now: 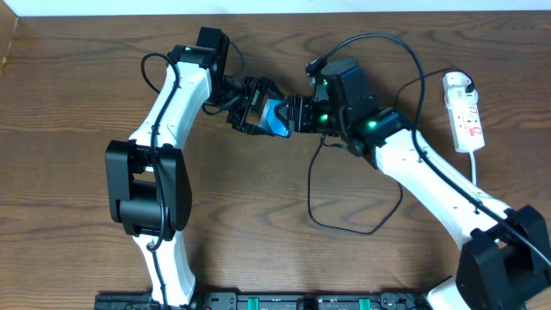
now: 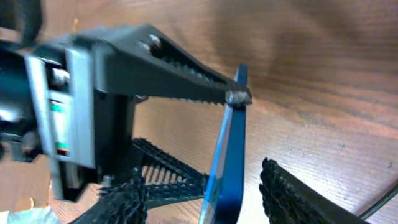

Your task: Plug charger to phone and switch on socket

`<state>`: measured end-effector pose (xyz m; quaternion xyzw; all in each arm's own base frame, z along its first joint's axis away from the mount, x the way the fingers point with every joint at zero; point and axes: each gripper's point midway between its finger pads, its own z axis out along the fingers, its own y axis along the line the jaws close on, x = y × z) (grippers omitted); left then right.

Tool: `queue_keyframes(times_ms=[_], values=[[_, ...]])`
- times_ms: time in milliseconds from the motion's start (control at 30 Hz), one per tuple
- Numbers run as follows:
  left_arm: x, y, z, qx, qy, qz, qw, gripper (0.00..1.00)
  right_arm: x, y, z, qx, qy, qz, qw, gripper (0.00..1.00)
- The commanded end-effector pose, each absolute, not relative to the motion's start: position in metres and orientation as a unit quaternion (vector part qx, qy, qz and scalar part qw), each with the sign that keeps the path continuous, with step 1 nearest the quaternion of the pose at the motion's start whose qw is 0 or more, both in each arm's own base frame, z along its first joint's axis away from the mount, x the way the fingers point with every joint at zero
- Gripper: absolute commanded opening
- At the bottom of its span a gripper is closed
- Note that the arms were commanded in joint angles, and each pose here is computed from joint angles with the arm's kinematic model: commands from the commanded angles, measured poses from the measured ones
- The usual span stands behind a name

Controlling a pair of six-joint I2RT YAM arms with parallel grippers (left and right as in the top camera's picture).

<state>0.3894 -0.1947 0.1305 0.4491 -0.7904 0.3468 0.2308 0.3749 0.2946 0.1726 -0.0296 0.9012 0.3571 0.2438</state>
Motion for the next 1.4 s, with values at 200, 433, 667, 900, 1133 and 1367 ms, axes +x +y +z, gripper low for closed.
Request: queue_keyframes(times_ms=[200, 433, 667, 900, 1133, 1367], values=[[0.389, -0.198, 0.143, 0.443, -0.790, 0.358, 0.226, 0.73, 0.375, 0.300, 0.164, -0.017, 0.912, 0.324, 0.250, 0.47], [0.389, -0.198, 0.143, 0.443, -0.790, 0.358, 0.226, 0.73, 0.375, 0.304, 0.152, -0.010, 0.918, 0.315, 0.242, 0.39], [0.389, -0.198, 0.143, 0.443, -0.790, 0.358, 0.227, 0.73, 0.379, 0.306, 0.149, -0.010, 0.917, 0.316, 0.244, 0.29], [0.389, -0.198, 0.143, 0.443, -0.790, 0.358, 0.227, 0.73, 0.382, 0.309, 0.154, -0.011, 0.911, 0.324, 0.254, 0.01], [0.389, -0.198, 0.143, 0.443, -0.790, 0.358, 0.227, 0.73, 0.384, 0.309, 0.155, -0.008, 0.910, 0.326, 0.256, 0.01], [0.389, -0.198, 0.143, 0.433, -0.796, 0.361, 0.222, 0.73, 0.397, 0.289, 0.165, 0.019, 0.906, 0.327, 0.268, 0.01]])
